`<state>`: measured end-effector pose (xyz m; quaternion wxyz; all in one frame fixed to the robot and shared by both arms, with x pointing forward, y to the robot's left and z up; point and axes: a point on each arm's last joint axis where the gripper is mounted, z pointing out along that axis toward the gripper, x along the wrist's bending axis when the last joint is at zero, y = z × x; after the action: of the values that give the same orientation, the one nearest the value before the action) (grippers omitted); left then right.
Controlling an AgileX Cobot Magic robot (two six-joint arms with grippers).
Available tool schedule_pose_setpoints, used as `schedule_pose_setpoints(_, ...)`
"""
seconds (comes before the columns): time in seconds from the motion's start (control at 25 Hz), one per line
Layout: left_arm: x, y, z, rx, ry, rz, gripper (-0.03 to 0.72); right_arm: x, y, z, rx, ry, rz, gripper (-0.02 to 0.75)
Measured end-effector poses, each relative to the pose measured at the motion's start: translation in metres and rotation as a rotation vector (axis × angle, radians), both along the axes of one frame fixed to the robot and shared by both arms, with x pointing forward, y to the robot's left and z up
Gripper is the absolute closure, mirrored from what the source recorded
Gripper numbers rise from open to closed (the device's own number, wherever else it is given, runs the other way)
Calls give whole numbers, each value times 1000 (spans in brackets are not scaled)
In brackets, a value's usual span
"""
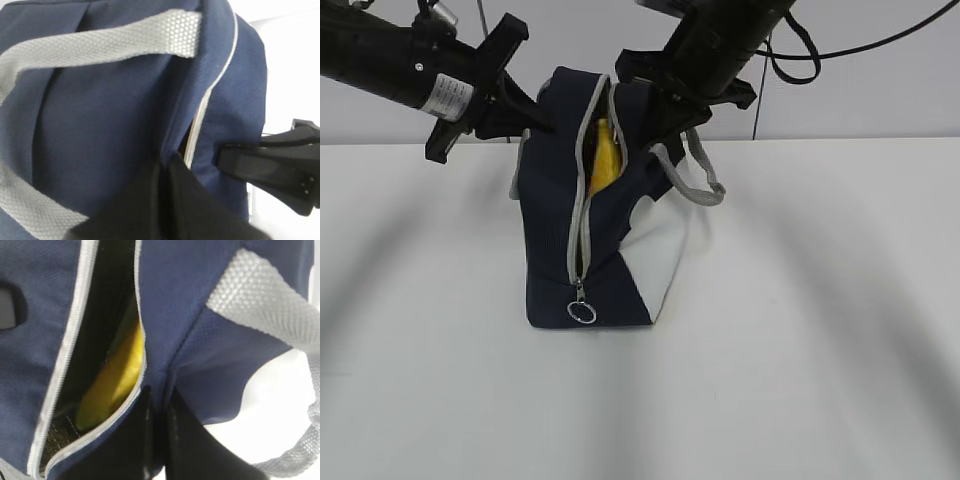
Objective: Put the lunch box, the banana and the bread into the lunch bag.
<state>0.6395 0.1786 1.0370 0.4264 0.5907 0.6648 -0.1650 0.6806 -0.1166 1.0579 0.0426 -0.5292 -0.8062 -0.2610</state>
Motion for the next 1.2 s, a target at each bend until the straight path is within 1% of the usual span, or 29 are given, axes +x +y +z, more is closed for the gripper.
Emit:
schedule_pose_setpoints(0.2,-1,-1,0,-6,9,-11,689,0,0,0,0,0,0,739)
schedule_pose_setpoints(0.32,-1,0,0,-7,12,-14,675,0,0,0,0,0,0,697)
schedule_pose_setpoints(0.4,-1,1,0,-8,12,-13,638,-1,0,2,1,-4,0,626)
schedule_pose_setpoints(0.44,-1,1,1,-9,12,-13,610,-2,-1,6,2,-12,0,563)
schedule_pose_setpoints(0.52,-1,4,3,-8,7,-8,517,-3,-2,11,-3,-26,-1,450)
schedule_pose_setpoints(0.56,-1,7,4,-8,5,-4,464,-5,-4,16,-13,-42,-2,374)
schedule_pose_setpoints(0.64,-2,12,8,0,-4,-3,363,-7,-8,24,-41,-72,-4,286)
schedule_pose_setpoints(0.68,-3,15,11,4,-11,-6,324,-9,-10,29,-60,-92,-6,248)
schedule_pose_setpoints(0.72,-5,18,13,13,-18,-12,302,-10,-13,34,-77,-110,-8,228)
schedule_pose_setpoints(0.8,-8,24,21,46,-34,-33,274,-15,-17,47,-102,-149,-11,211)
schedule_pose_setpoints(0.92,-17,31,40,120,-87,-77,263,-24,-25,69,-132,-214,-21,203)
schedule_pose_setpoints(1.08,-35,39,69,239,-150,-105,260,-41,-34,100,-187,-308,-32,202)
schedule_pose_setpoints(1.2,-50,47,83,338,-159,-114,260,-59,-32,114,-204,-337,-15,200)
